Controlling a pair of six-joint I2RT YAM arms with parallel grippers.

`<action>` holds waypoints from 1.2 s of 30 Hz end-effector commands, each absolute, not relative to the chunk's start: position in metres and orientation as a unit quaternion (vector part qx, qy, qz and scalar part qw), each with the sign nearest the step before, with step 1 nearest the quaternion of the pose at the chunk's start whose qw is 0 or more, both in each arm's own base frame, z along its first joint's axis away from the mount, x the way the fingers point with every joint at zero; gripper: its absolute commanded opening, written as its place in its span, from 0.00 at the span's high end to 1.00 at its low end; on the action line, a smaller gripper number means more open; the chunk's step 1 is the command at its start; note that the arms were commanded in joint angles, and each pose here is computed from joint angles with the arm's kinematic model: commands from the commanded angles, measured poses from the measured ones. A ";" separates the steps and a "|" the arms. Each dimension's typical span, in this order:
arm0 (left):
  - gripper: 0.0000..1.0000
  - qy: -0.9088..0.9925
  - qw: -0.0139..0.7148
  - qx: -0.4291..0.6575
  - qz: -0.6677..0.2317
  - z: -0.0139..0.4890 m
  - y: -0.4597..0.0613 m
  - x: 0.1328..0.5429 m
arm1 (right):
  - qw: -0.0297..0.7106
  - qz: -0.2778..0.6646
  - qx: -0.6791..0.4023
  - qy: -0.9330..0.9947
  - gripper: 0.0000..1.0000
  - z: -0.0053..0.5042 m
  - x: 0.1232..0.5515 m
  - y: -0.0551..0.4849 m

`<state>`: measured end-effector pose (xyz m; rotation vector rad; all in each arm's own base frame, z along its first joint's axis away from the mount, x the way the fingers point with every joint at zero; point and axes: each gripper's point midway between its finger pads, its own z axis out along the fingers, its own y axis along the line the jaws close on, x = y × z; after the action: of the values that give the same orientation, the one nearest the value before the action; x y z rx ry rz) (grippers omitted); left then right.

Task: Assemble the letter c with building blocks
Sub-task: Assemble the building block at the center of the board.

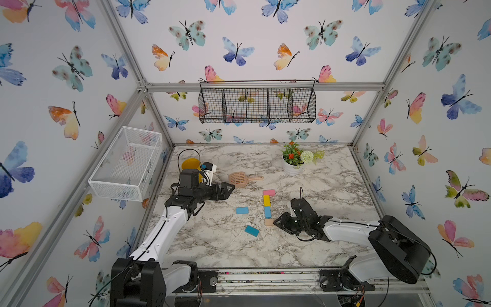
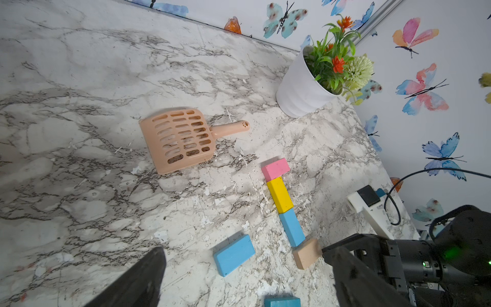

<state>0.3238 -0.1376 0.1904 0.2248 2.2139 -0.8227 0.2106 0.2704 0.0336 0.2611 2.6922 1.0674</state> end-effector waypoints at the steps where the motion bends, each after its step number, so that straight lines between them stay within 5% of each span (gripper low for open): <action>1: 0.02 0.863 0.380 0.093 -0.321 0.191 -0.136 0.320 | 0.131 0.357 0.098 0.920 0.67 0.034 0.216 0.267; 11: 0.02 0.862 0.380 0.094 -0.321 0.192 -0.136 0.321 | 0.117 0.346 0.040 0.930 0.68 0.051 0.206 0.271; 19: 0.02 0.863 0.380 0.093 -0.321 0.191 -0.136 0.321 | 0.064 0.339 -0.085 0.935 0.80 0.051 0.182 0.301; 23: 0.02 0.864 0.378 0.091 -0.319 0.189 -0.135 0.321 | 0.049 0.330 -0.115 0.936 0.94 0.047 0.179 0.316; 36: 0.02 0.867 0.373 0.089 -0.319 0.186 -0.135 0.322 | 0.064 0.287 -0.074 0.953 0.97 0.028 0.190 0.307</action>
<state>0.3238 -0.1376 0.1903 0.2278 2.2134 -0.8207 0.1892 0.3176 0.0378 -0.2725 2.8529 0.9489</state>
